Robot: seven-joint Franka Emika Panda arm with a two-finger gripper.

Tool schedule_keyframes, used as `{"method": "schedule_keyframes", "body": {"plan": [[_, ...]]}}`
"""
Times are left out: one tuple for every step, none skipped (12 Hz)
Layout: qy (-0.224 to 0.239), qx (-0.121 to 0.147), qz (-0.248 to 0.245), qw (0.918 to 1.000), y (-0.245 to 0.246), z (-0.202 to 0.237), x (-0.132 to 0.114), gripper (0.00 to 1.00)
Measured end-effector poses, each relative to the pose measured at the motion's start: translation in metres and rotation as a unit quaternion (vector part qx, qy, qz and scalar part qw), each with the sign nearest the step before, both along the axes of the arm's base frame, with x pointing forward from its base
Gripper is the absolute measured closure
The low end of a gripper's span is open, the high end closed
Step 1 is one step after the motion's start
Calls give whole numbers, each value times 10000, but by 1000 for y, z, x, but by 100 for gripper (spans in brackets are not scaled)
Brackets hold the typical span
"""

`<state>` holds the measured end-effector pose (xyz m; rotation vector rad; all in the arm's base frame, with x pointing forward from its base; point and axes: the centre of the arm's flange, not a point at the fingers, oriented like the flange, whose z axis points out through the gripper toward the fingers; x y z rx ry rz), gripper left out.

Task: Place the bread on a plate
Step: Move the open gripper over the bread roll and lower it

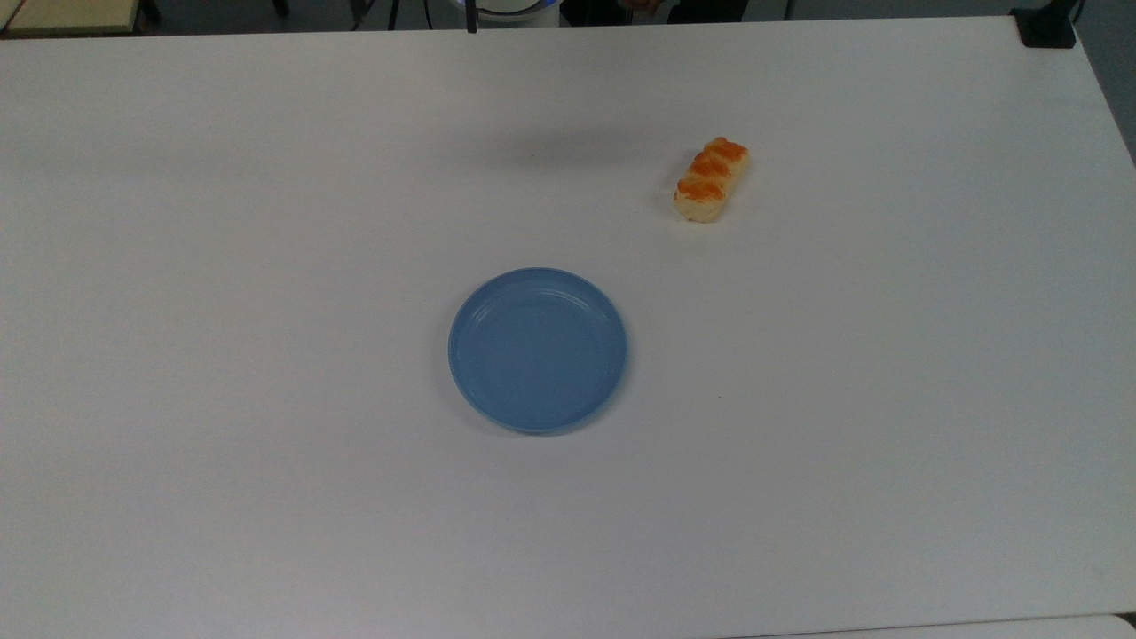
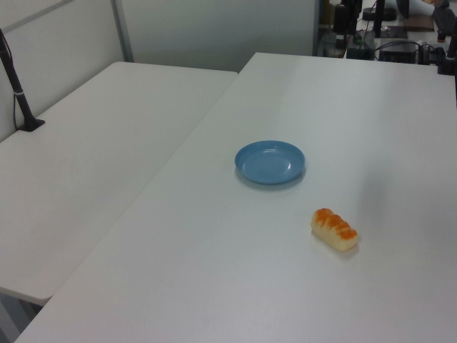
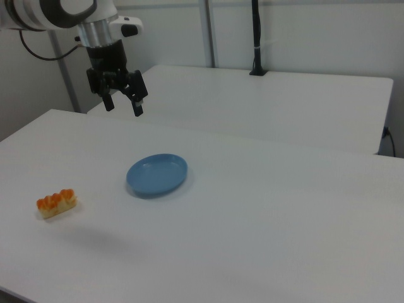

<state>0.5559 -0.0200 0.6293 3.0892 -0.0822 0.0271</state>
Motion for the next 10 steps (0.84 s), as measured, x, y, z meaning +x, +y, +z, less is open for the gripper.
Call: {"method": "schedule_keyframes", "body": {"plan": [[6,0,24,10000,3,-1,0,0],[9,0,33,10000,4,-1,0,0],[15,0,39,10000,5,-1,0,0],[28,1,71,10000,9,-3,0,0],[56,2,99,9999,17,-6,0,0],[82,3,-42,10000,26,-9,0,0],[117,1,-223,9997,39,-14,-1,0],[180,-8,-382,9991,55,-21,-3,0],[280,-30,-520,9982,74,-34,-6,0],[303,-42,-641,9975,94,-49,-8,0]]}}
